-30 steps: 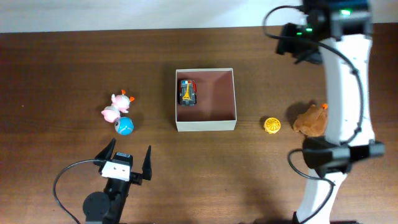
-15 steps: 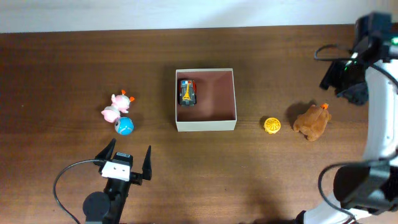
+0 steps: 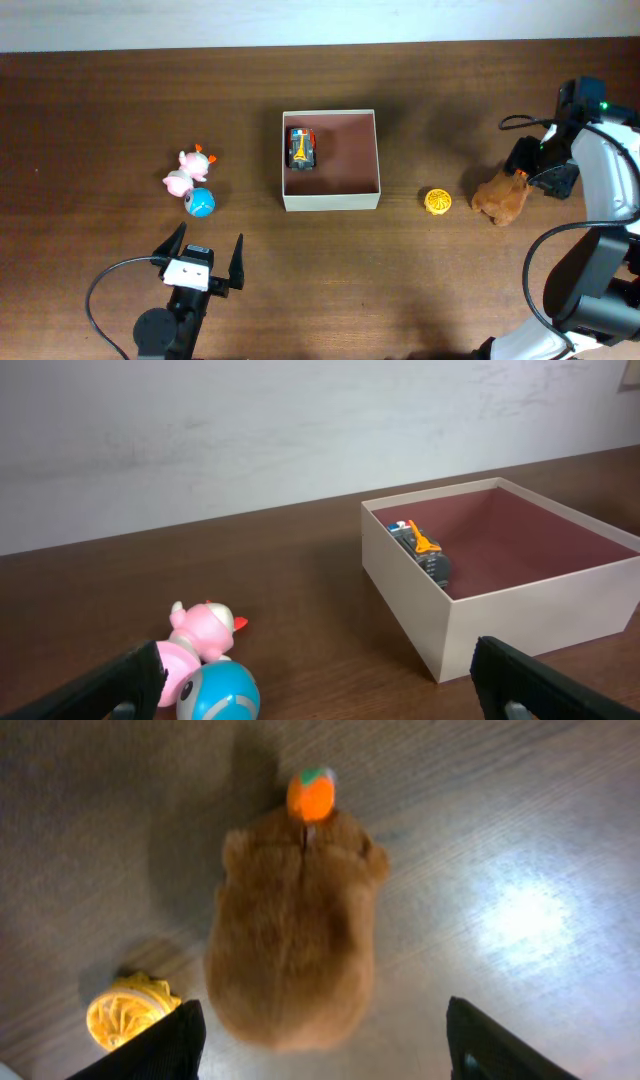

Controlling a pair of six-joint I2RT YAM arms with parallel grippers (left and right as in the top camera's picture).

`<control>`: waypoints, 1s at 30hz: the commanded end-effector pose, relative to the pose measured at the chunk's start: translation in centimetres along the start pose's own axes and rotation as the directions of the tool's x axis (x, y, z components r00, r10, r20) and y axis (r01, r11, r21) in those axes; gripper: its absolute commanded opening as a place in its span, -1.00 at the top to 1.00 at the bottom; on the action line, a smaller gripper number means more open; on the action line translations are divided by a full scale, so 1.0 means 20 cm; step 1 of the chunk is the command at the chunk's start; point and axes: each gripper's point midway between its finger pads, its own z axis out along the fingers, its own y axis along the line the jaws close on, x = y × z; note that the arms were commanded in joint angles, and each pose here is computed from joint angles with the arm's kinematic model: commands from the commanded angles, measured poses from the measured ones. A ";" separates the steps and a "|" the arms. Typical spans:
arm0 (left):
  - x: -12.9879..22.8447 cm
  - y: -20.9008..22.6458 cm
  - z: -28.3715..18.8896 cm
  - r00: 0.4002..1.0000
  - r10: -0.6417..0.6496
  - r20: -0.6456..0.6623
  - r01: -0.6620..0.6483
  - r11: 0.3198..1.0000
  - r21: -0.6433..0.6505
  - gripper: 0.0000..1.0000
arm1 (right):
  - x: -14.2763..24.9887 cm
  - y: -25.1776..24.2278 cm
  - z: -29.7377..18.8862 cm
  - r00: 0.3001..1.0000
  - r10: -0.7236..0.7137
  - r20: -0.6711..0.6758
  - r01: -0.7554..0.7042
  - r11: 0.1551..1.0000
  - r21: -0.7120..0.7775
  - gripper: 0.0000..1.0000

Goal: Pack container
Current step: 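Grasp the brown plush hamster with the right gripper and lift it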

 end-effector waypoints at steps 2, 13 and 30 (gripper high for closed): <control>0.00 0.00 0.00 1.000 0.013 0.004 -0.013 1.000 0.002 -0.99 | 0.04 0.02 0.10 1.000 0.012 -0.011 -0.013 0.999 -0.034 -0.43; 0.00 0.00 0.00 1.000 0.013 0.004 -0.013 1.000 0.002 -0.99 | 0.06 0.05 0.22 1.000 0.012 -0.014 -0.013 0.997 -0.071 0.54; 0.00 0.00 0.00 1.000 0.013 0.004 -0.013 1.000 0.002 -0.99 | 0.03 0.23 -0.05 0.993 -0.117 -0.014 0.112 0.973 -0.200 0.92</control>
